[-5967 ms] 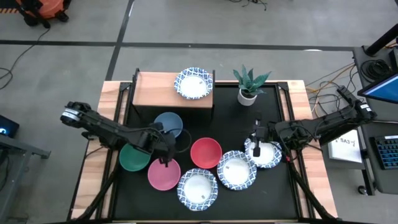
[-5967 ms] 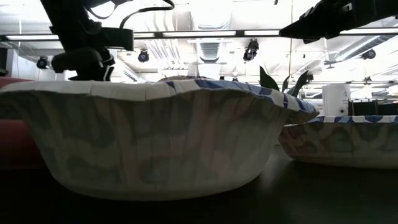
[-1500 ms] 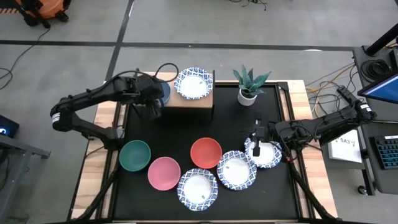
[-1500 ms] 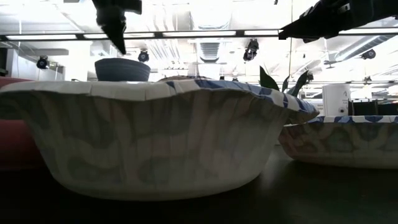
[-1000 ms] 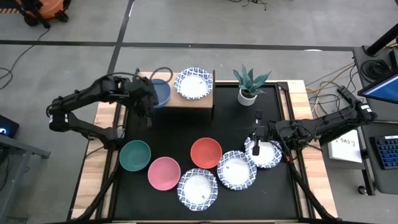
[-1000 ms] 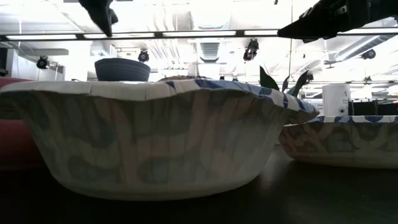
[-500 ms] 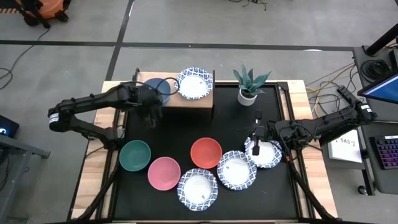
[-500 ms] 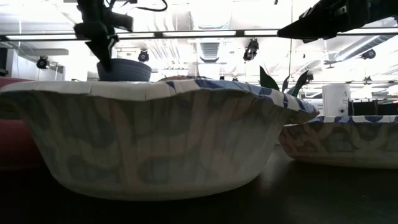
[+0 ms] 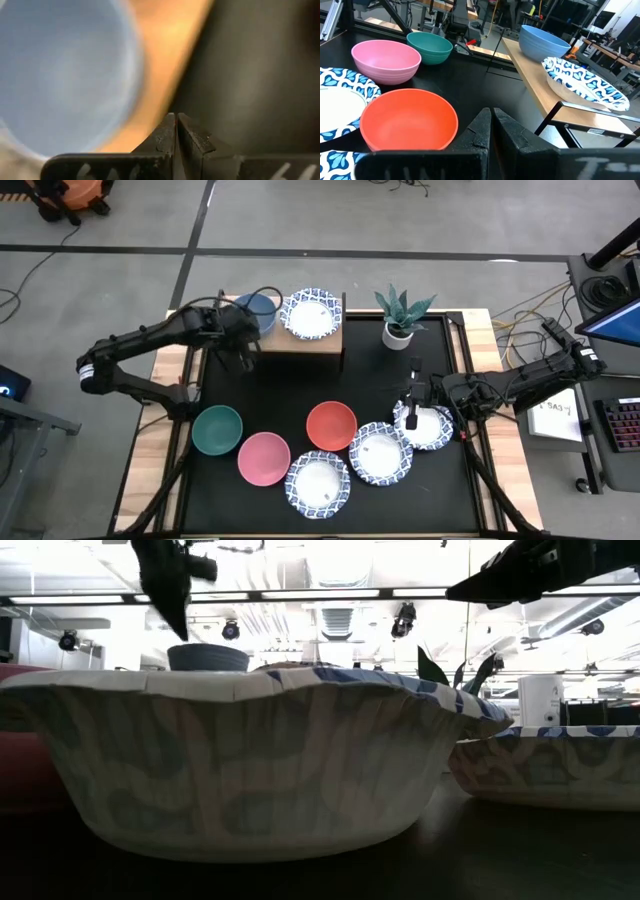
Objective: Place and stack bowls onto a shelf
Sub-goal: Put the blue bowl on the shelf, then stack the green bowl on top of the blue bowl on the shelf
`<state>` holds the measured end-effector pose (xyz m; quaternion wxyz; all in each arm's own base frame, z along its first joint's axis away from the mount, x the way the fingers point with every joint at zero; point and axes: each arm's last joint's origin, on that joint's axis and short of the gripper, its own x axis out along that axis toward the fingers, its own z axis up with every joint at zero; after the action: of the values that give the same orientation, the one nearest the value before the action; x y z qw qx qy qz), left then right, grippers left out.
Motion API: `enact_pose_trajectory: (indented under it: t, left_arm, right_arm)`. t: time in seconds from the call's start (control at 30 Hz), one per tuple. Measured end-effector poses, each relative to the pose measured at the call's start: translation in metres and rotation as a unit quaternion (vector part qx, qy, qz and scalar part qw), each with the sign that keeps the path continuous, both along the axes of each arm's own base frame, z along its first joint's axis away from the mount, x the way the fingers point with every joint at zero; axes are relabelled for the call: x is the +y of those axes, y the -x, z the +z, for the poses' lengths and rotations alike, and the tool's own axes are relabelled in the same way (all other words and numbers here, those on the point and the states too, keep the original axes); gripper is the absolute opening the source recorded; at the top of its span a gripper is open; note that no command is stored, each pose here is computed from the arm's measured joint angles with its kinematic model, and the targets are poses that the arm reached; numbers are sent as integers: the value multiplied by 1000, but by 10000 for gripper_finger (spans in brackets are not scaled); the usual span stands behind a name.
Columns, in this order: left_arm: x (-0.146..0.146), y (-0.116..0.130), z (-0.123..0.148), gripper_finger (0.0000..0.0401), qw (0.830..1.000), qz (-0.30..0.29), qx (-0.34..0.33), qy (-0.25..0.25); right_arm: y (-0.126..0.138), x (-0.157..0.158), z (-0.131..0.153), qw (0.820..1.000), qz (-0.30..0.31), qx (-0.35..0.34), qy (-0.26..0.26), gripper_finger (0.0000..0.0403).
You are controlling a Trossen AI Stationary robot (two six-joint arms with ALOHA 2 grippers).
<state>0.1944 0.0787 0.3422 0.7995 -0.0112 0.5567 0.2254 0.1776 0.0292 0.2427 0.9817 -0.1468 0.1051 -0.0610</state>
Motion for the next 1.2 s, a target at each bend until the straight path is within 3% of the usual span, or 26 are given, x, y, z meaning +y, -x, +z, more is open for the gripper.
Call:
enact_pose_trajectory:
  t: [0.13,0.23,0.47,0.63,0.77,1.03,1.2]
  left_arm:
    - [-23,-3,29,0,986,-5,-101,130]
    - [-49,-4,44,0,973,1,-137,188]
    - [-125,7,34,0,958,6,-69,277]
    - [-174,20,3,0,965,-16,-3,263]
    - [-197,32,-31,0,968,-25,37,247]
    - [-201,41,-84,5,970,-1,80,228]
    - [-200,44,-100,47,967,3,100,236]
  right_arm:
    - [0,0,0,1000,1,1,3,9]
    - [0,0,0,1000,1,1,4,9]
    - [0,0,0,1000,1,1,5,9]
    - [0,0,0,1000,1,1,4,9]
    - [0,0,0,1000,2,0,3,9]
    - [0,0,1,1000,2,-4,3,9]
    - [0,0,1,1000,3,-4,2,9]
